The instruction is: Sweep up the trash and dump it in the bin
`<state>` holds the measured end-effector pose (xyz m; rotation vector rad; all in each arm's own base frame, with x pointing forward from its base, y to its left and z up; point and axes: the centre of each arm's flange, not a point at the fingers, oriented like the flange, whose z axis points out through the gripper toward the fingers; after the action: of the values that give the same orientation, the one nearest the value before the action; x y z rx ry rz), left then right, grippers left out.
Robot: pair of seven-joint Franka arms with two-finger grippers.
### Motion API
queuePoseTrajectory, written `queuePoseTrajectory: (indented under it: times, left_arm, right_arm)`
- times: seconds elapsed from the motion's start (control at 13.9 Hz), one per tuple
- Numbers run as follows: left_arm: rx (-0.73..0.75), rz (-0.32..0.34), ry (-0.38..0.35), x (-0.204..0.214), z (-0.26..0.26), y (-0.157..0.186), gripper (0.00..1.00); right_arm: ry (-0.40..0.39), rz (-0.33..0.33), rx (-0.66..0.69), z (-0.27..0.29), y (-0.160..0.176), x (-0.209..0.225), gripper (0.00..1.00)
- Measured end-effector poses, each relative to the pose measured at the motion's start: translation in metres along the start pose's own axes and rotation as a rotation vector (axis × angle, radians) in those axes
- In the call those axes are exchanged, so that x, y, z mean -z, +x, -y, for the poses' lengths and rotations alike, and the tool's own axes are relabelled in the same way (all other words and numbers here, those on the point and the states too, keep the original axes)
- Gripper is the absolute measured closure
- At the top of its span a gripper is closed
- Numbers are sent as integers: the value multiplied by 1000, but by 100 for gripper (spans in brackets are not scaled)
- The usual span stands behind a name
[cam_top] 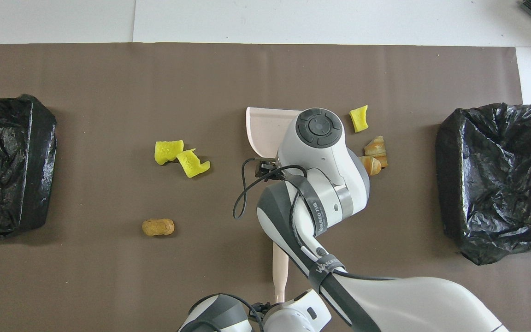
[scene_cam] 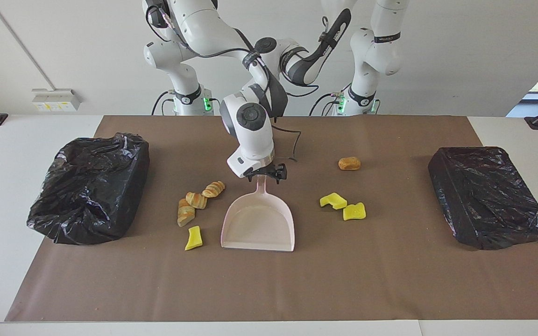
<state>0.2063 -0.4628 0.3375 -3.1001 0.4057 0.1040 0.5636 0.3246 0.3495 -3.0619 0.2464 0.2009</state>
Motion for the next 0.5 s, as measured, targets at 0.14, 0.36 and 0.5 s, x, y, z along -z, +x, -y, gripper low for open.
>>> queuePoseTrajectory:
  times: [0.14, 0.36, 0.5]
  left_arm:
    - [7, 4, 3, 2, 2, 3, 74]
    - [18, 17, 44, 18, 13, 11, 74]
    - [38, 44, 103, 37, 35, 16, 74]
  right_arm:
    - [-11, 16, -5, -7, -5, -5, 0]
    - [-20, 31, -4, -12, -13, -8, 0]
    - [-20, 32, -1, -11, -16, -7, 0]
